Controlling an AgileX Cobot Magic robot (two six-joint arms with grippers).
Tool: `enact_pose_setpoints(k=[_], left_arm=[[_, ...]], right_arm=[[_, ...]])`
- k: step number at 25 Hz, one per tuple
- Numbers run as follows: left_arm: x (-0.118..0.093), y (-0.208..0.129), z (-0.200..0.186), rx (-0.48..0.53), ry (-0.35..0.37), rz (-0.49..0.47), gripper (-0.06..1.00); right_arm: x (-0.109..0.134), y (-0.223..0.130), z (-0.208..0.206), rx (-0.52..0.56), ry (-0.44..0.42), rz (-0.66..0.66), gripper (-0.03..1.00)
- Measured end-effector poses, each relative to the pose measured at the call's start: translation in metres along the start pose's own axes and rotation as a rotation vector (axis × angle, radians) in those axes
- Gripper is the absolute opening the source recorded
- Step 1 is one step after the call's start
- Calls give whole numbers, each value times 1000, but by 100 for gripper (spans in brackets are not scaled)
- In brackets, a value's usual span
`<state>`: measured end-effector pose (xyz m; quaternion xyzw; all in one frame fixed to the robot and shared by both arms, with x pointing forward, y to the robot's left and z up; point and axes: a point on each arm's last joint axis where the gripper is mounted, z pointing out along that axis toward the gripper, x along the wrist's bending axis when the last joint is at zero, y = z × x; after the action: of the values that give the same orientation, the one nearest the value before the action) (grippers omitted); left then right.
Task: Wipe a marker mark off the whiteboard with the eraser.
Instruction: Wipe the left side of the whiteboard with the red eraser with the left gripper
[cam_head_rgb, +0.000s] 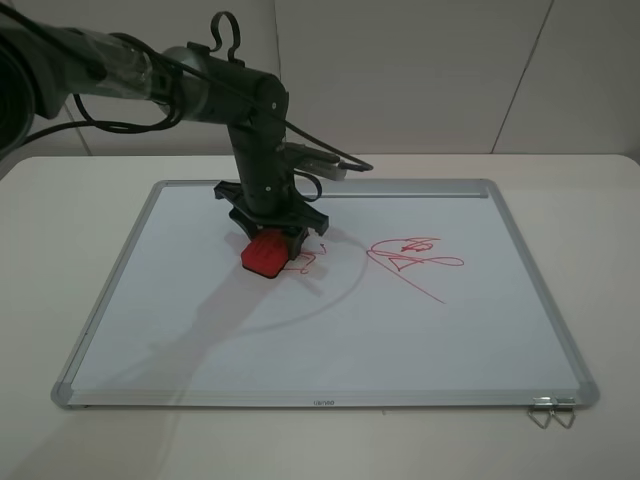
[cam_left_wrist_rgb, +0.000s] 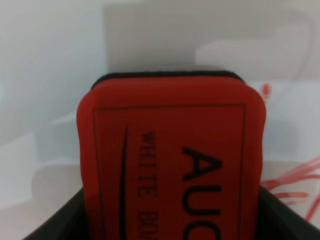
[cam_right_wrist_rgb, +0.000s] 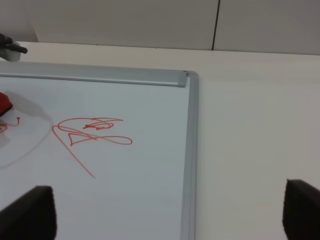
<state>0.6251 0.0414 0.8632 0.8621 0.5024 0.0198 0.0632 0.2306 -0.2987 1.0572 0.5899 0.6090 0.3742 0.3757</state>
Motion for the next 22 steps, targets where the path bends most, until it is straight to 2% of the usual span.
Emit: enact_pose_setpoints(k=[4,10,16,20,22], left_arm=[[-41,0,0,-26,-43,65,58],[-65,-3,0,-36,-66,102,58],[-61,-2,0,-34,-71,74,58],[-37,1,0,-25,-63,-12,58],[-15,3,0,-18,-41,-45,58]], right_arm=[[0,0,0,0,0,0,83],[0,0,0,0,0,0,83],[0,0,0,0,0,0,83],[0,0,0,0,0,0,83],[0,0,0,0,0,0,83]])
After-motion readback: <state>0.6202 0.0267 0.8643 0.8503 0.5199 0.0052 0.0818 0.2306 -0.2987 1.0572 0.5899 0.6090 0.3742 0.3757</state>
